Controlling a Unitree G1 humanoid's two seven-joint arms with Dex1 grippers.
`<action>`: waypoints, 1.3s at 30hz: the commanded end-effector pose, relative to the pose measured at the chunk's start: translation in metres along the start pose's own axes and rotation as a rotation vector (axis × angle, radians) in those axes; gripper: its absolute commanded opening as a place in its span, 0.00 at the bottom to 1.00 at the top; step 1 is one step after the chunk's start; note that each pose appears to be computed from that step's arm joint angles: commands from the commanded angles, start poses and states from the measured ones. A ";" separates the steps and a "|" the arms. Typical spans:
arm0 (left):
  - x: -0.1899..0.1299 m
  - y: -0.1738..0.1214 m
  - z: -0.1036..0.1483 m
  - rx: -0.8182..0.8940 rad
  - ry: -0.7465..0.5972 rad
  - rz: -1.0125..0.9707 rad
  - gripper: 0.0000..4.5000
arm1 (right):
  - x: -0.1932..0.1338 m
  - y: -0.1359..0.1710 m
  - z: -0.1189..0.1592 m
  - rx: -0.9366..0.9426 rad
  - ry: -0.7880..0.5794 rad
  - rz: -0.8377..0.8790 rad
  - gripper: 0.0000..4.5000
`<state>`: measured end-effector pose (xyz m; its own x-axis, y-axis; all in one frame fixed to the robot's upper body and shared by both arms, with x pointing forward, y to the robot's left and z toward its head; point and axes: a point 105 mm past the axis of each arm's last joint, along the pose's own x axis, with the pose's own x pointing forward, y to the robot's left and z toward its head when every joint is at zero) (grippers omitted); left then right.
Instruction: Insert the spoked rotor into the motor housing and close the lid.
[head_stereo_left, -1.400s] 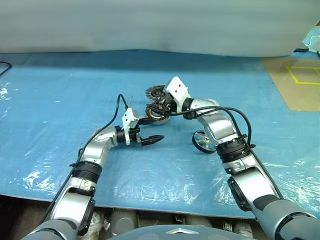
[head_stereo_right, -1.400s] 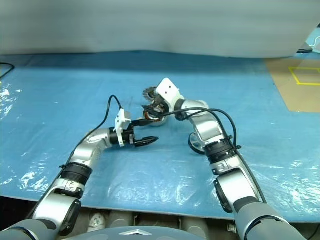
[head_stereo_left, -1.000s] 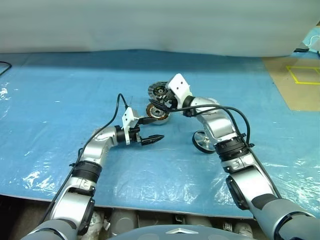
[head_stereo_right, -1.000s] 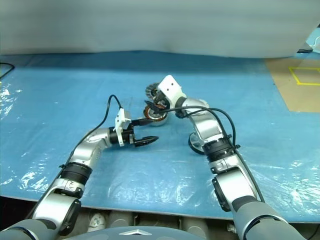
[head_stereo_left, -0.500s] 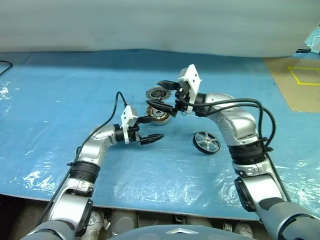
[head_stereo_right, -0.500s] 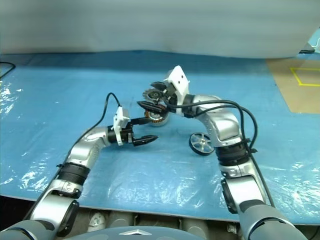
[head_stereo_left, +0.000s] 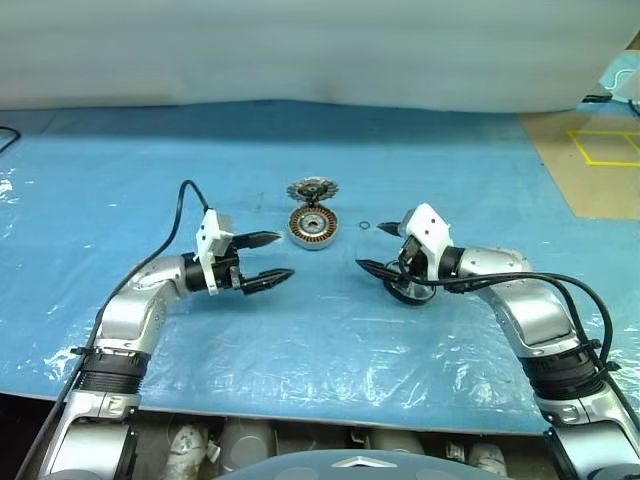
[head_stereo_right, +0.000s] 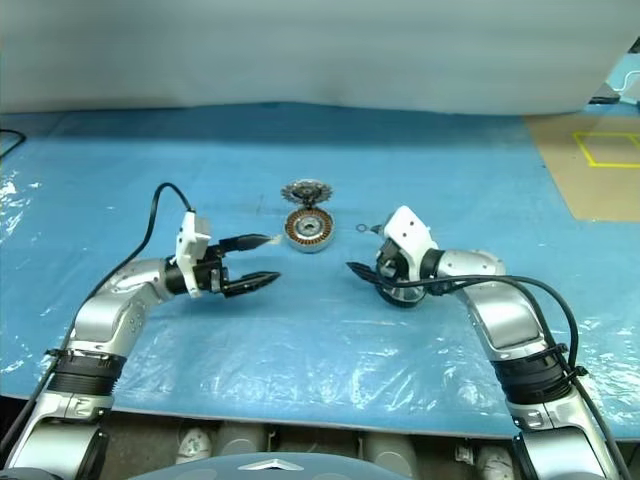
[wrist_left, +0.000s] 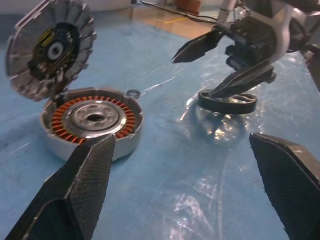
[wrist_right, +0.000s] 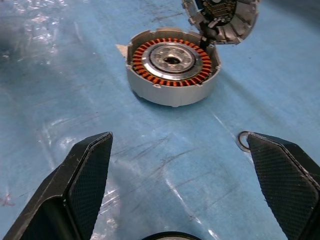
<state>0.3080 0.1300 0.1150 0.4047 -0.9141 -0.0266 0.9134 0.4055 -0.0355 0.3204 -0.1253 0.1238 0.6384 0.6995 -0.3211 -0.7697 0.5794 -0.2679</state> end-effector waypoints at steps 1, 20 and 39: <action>0.003 -0.001 0.010 0.037 -0.044 -0.002 1.00 | -0.001 -0.009 0.024 -0.047 -0.071 -0.040 0.99; 0.017 0.008 0.022 0.100 -0.093 -0.007 1.00 | 0.048 -0.070 -0.001 -0.083 0.074 -0.010 0.99; -0.027 0.001 -0.008 0.086 0.042 0.025 1.00 | 0.093 0.033 0.055 -0.587 0.097 0.567 0.99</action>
<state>0.2988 0.1550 0.0994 0.4257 -0.9009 -0.0849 0.9042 0.4271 0.0025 0.3469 -0.0172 0.1358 0.1440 0.7831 -0.6051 -0.8847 -0.1721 -0.4332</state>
